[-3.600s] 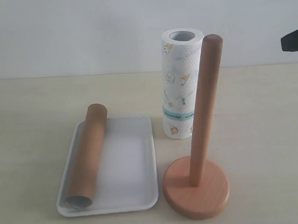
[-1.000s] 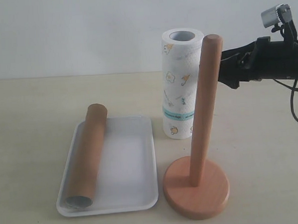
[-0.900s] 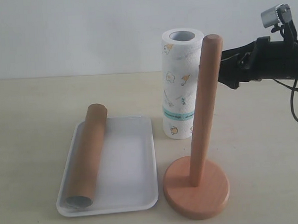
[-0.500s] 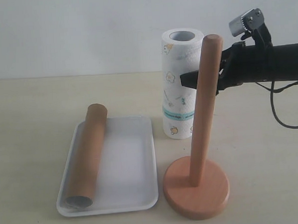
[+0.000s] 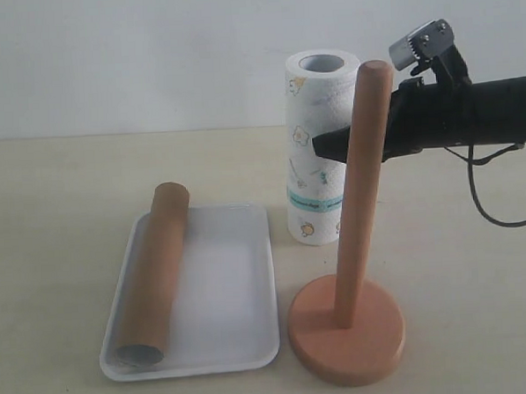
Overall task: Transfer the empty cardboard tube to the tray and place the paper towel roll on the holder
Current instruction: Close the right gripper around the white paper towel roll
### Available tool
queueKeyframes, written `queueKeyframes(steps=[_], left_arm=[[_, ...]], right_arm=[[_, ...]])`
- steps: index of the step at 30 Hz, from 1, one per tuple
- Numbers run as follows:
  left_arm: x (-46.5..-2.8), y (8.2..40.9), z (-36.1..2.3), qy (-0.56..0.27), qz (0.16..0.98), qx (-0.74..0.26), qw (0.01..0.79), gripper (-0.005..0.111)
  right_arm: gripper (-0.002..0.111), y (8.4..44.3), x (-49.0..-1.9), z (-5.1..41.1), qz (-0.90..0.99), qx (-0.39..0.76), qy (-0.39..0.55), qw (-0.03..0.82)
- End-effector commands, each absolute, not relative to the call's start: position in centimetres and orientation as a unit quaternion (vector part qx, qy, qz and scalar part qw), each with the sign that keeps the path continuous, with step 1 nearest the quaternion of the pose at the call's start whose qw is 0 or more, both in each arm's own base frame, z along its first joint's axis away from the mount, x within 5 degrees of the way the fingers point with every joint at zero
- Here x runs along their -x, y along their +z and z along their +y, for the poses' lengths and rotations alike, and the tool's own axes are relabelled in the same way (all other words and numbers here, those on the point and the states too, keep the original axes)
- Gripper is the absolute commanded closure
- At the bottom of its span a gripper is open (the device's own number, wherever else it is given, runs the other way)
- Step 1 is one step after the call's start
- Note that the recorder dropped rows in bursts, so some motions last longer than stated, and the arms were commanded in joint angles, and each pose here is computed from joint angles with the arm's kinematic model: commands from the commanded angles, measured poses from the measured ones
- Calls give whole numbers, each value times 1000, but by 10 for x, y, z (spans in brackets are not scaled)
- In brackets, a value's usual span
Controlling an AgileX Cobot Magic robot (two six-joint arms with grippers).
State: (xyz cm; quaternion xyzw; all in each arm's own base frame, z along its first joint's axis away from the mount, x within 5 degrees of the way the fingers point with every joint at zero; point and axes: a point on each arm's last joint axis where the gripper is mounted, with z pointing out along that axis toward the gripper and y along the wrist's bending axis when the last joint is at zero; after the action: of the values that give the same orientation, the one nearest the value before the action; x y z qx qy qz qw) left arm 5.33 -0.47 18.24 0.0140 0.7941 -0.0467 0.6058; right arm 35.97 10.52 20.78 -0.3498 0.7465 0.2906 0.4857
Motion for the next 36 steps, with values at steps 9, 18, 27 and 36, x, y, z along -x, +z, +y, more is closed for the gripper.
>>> queueKeyframes(steps=[9,18,27,36], left_arm=[[-53,181,-5,-45,795,-13,605,103],[-53,181,-5,-45,795,-13,605,103],[-53,181,-5,-45,795,-13,605,103],[-53,181,-5,-45,795,-13,605,103]], right_arm=[[3,208,-358,122,748,358,285,480],[3,216,-364,123,752,348,276,488],[3,196,-381,127,762,336,290,471],[3,192,-389,128,763,336,288,471]])
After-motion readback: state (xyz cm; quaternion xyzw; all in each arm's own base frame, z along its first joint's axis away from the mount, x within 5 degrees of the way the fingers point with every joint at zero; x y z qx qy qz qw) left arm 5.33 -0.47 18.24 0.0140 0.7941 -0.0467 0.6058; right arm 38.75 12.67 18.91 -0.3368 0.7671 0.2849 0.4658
